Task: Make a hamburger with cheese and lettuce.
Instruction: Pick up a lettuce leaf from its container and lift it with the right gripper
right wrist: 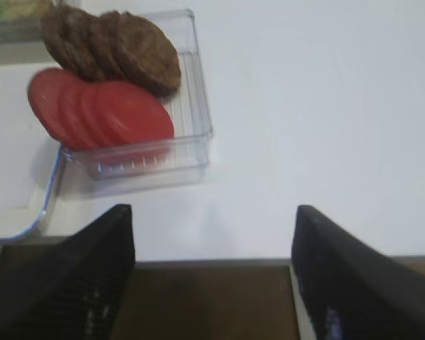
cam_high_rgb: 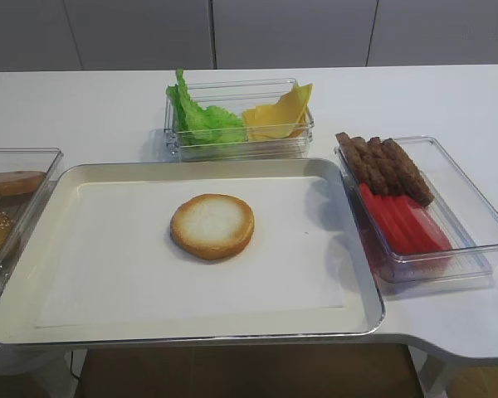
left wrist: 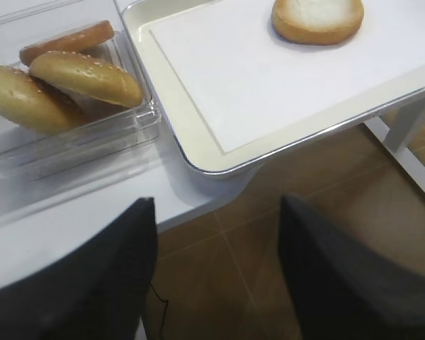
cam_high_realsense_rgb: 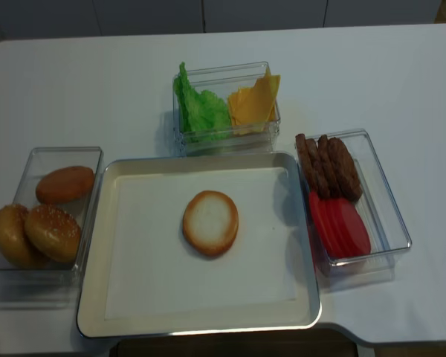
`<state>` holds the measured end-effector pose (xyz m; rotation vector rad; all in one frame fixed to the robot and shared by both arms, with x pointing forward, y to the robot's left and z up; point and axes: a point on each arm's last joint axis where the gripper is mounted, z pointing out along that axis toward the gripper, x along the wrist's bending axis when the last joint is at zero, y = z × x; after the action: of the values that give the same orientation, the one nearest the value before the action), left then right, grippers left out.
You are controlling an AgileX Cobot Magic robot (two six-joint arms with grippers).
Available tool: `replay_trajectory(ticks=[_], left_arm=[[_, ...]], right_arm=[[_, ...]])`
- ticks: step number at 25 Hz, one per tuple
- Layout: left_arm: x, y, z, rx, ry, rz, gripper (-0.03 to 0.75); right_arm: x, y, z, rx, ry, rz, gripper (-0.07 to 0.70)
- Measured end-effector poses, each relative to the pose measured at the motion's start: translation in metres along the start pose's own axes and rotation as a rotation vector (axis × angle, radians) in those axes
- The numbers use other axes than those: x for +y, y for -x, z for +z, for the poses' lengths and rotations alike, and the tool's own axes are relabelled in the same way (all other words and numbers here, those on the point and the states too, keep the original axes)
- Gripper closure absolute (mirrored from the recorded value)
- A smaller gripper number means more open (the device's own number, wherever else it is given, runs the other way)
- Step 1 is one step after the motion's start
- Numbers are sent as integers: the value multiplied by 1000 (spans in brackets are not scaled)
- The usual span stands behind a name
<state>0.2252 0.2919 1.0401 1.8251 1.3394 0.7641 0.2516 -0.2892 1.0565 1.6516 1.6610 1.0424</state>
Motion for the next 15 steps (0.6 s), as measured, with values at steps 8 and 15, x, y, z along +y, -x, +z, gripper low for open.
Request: replay_trajectory(ticks=[8, 15], left_arm=[[0, 0, 0, 0, 0, 0, 304], [0, 0, 0, 0, 0, 0, 304]], right_arm=[[18, -22, -1, 239, 118, -47, 81], [58, -26, 13, 246, -35, -80, 81]])
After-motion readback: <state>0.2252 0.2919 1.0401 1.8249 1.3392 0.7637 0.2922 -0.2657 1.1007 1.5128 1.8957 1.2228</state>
